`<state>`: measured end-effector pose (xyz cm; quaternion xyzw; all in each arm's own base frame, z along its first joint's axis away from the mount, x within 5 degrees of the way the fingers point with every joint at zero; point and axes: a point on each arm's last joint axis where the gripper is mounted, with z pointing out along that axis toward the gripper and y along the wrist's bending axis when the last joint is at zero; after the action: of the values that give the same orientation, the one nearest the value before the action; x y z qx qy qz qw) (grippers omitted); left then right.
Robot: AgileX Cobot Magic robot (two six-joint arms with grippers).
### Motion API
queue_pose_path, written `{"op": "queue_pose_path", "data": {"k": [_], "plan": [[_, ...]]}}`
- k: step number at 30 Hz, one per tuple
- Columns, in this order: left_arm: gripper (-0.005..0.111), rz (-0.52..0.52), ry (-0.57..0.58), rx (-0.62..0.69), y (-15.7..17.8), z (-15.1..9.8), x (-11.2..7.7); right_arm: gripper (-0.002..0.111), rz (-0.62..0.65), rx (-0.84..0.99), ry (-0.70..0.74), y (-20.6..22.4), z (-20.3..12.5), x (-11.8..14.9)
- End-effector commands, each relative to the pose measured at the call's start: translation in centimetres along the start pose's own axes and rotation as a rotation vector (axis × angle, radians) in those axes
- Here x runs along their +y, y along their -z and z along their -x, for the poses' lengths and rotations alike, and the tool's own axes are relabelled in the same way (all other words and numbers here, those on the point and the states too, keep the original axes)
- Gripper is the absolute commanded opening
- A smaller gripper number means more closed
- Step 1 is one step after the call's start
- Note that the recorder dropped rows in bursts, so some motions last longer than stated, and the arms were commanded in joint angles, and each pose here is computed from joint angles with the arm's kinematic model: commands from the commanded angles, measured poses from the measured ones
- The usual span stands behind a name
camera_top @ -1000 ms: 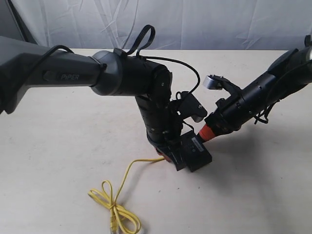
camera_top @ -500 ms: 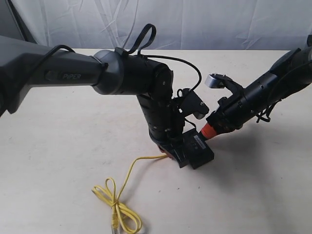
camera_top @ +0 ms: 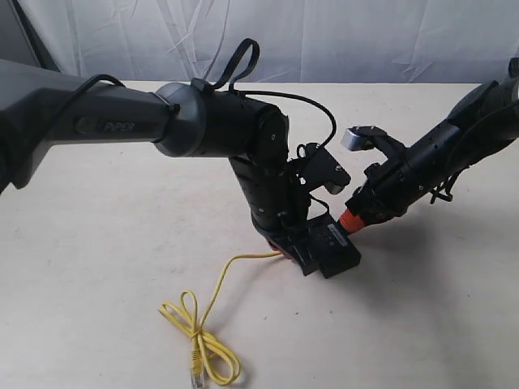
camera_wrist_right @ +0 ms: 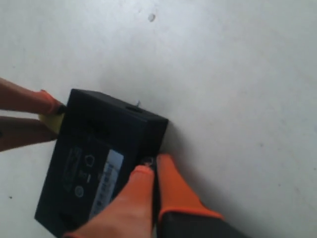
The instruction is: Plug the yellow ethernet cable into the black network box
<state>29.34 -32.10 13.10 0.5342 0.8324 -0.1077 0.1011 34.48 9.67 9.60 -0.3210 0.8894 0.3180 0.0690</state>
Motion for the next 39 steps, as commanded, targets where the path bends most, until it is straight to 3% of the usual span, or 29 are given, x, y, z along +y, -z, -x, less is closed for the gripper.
{"op": "queue_pose_path", "data": {"k": [1, 6, 14, 24, 28, 30, 34, 36, 39], "plan": [[0.000, 0.024, 0.032, -0.112, 0.7, 1.4, 0.2, -0.001, 0.044, 0.059, 0.043, -0.3, -0.4, 0.8], [0.000, 0.027, 0.032, -0.117, 0.8, 1.4, 0.2, -0.001, 0.014, 0.033, 0.019, 0.0, 0.0, 0.7], [0.003, 0.025, 0.032, -0.114, 0.8, 1.4, 0.2, -0.001, -0.250, 0.044, -0.005, 3.0, 0.5, 0.4], [0.037, 0.007, 0.032, -0.079, 0.6, 1.1, 0.1, -0.001, -0.271, 0.022, -0.054, 3.4, 0.7, 0.6], [0.069, 0.028, 0.061, -0.061, 1.6, 1.1, 0.2, -0.001, -0.302, 0.029, -0.087, 4.5, 0.6, 1.1], [0.076, 0.043, 0.043, -0.073, 2.9, 1.4, 0.2, -0.001, -0.348, 0.024, -0.097, 5.2, 0.7, 1.2], [0.070, 0.082, 0.047, -0.151, 6.9, 1.7, 0.9, -0.001, -0.431, 0.044, -0.103, 6.9, 0.6, 1.8], [0.051, 0.110, 0.050, -0.141, 9.3, 0.9, 1.8, -0.001, -0.480, 0.029, -0.139, 8.2, 0.6, 2.4], [0.005, 0.123, 0.099, -0.042, 11.8, -1.5, 4.2, -0.001, -0.542, -0.027, -0.148, 10.0, 0.9, 3.4]]}}
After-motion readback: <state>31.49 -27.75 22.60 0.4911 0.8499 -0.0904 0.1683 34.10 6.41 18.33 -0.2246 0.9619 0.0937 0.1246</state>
